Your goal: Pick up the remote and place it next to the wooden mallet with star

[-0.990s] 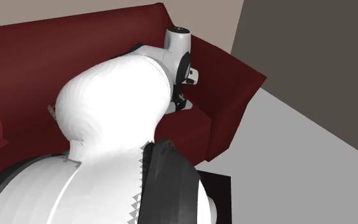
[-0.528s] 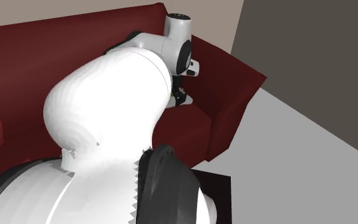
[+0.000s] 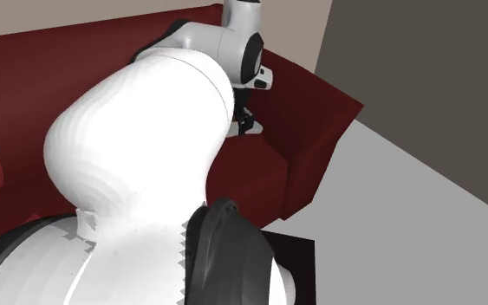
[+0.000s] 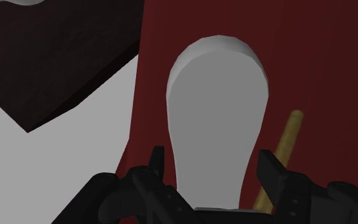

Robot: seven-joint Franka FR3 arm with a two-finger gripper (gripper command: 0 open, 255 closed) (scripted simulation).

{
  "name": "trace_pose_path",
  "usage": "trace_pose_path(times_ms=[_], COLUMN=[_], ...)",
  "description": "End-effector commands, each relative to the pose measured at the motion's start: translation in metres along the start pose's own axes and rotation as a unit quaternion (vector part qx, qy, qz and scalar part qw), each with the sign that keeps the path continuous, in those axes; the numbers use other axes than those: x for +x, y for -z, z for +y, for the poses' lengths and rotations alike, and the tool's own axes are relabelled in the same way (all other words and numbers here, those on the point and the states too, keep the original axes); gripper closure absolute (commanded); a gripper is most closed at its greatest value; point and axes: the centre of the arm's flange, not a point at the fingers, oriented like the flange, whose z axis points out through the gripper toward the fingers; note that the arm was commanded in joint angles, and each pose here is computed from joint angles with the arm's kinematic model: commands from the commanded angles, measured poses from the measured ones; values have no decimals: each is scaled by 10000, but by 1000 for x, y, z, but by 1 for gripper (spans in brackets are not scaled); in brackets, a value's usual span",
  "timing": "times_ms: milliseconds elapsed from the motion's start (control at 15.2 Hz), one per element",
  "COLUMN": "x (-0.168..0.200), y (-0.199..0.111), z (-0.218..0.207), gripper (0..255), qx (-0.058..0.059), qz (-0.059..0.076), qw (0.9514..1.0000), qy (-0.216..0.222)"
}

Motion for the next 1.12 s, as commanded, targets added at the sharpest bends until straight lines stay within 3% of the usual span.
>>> trace_pose_path(times_ms=[0, 1056], x=[-6, -89], y=[4, -16], z=[-11, -205], gripper=[255, 255], qx=[0, 0], qz=[0, 0], qw=[10000, 10000], qy=[0, 0])
